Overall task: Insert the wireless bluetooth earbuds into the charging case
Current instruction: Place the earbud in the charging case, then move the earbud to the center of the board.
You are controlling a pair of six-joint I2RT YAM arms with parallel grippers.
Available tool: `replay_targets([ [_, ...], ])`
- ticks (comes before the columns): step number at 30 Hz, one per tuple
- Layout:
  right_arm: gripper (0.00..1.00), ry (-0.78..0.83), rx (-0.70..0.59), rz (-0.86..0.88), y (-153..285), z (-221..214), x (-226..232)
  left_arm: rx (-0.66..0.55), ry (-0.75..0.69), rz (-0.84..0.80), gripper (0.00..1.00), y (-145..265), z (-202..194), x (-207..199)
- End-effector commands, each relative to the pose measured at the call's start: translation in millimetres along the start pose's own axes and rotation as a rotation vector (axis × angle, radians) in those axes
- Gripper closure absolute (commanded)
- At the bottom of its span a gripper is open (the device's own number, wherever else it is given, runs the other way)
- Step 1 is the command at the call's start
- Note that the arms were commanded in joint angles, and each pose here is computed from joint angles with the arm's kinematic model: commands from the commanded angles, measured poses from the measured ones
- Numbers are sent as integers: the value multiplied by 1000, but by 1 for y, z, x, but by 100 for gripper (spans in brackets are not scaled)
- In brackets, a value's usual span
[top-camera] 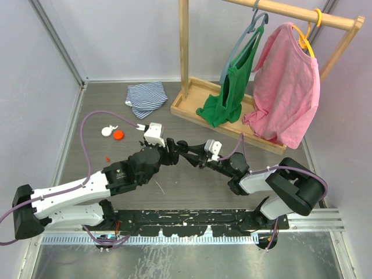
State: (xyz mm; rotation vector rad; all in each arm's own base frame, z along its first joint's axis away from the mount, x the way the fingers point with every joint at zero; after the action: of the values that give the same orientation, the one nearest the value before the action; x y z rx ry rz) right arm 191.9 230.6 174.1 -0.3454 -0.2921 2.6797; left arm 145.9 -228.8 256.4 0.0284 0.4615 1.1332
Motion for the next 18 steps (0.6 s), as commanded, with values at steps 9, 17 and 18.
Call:
replay_targets([
  [9, 99, 40, -48, -81, 19, 7, 0, -8, -15, 207, 31, 2, 27, 14],
  [17, 99, 41, -13, -96, 22, -3, 0, 111, 21, 382, 26, -22, 28, 56],
  [18, 99, 38, -15, -96, 22, -4, 1, 121, 28, 407, 25, -26, 27, 63],
])
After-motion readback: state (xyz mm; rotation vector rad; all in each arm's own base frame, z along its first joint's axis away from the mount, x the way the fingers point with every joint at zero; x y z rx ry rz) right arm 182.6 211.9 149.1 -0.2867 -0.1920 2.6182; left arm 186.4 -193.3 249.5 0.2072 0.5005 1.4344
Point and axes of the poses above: each gripper's point midway between its finger pads, its own y axis back along the fingers, its own x axis along the line the jaws close on, z = x × y, the point moved 9 cm from there along y, back along the fingers, and after that the axes turned 3 degrees about y, right-handed, at the moved point
